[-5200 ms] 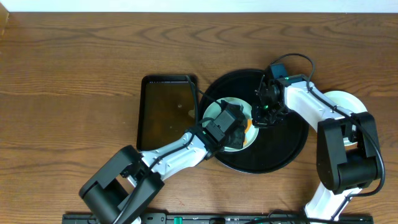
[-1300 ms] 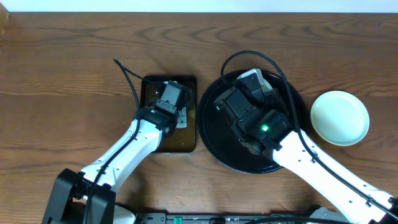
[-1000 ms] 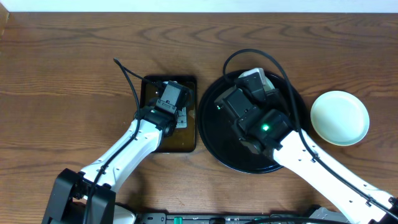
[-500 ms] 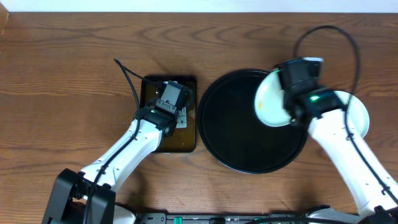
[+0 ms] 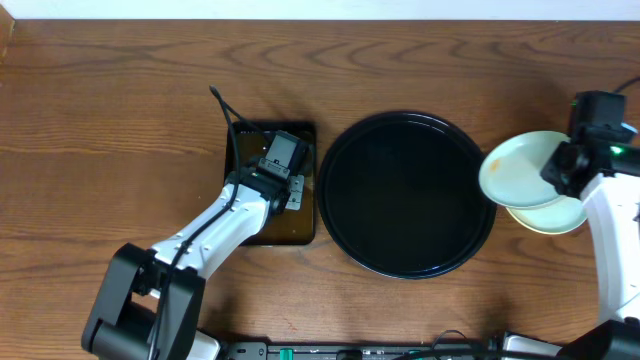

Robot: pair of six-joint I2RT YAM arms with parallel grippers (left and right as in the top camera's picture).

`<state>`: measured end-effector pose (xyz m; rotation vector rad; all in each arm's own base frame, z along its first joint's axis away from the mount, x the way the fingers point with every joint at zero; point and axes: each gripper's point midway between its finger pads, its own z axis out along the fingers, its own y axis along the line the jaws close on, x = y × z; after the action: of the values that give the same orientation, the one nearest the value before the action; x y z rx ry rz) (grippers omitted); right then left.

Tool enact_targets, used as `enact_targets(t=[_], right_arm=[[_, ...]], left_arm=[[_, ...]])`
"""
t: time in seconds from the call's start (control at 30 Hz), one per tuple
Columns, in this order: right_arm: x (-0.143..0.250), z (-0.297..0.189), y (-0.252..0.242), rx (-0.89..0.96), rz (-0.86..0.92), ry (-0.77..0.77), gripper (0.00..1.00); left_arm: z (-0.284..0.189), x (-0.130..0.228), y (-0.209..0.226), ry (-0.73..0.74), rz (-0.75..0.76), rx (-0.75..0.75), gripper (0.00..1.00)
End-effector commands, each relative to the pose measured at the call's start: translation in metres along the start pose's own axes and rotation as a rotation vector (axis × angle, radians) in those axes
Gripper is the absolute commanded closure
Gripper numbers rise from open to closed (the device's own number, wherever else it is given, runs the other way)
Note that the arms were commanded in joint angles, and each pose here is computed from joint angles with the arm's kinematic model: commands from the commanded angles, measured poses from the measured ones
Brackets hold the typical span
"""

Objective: Clean dirty plates on tray and stack at the side
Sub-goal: 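Carry the plate right and stack it on the plate pile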

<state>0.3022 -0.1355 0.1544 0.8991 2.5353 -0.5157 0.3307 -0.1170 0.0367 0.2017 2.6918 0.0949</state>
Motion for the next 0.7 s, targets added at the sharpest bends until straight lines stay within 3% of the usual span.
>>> enact_targets(t=[0.0, 0.3, 0.33, 0.4, 0.43, 0.67], right_arm=[[-0.003, 0.005, -0.024, 0.029, 0.094, 0.012, 0.99], [-0.003, 0.021, -0.059, 0.069, 0.208, 0.061, 0.97], [-0.002, 0.023, -0.058, 0.059, 0.216, 0.070, 0.93], [0.000, 0.025, -0.054, 0.021, 0.225, 0.089, 0.65], [0.001, 0.025, -0.049, -0.007, 0.227, 0.098, 0.57], [0.018, 0.015, 0.000, -0.283, 0.146, 0.208, 0.57]], left_arm=[[0.009, 0.000, 0.002, -0.002, 0.029, -0.014, 0.92], [0.011, -0.002, 0.000, -0.010, 0.026, -0.005, 0.92], [0.011, -0.002, 0.000, -0.010, 0.026, -0.005, 0.92], [0.011, -0.003, 0.000, -0.010, 0.026, -0.005, 0.86], [0.011, -0.002, 0.000, -0.010, 0.026, -0.005, 0.83], [0.011, 0.002, 0.001, 0.006, 0.029, -0.009, 0.76]])
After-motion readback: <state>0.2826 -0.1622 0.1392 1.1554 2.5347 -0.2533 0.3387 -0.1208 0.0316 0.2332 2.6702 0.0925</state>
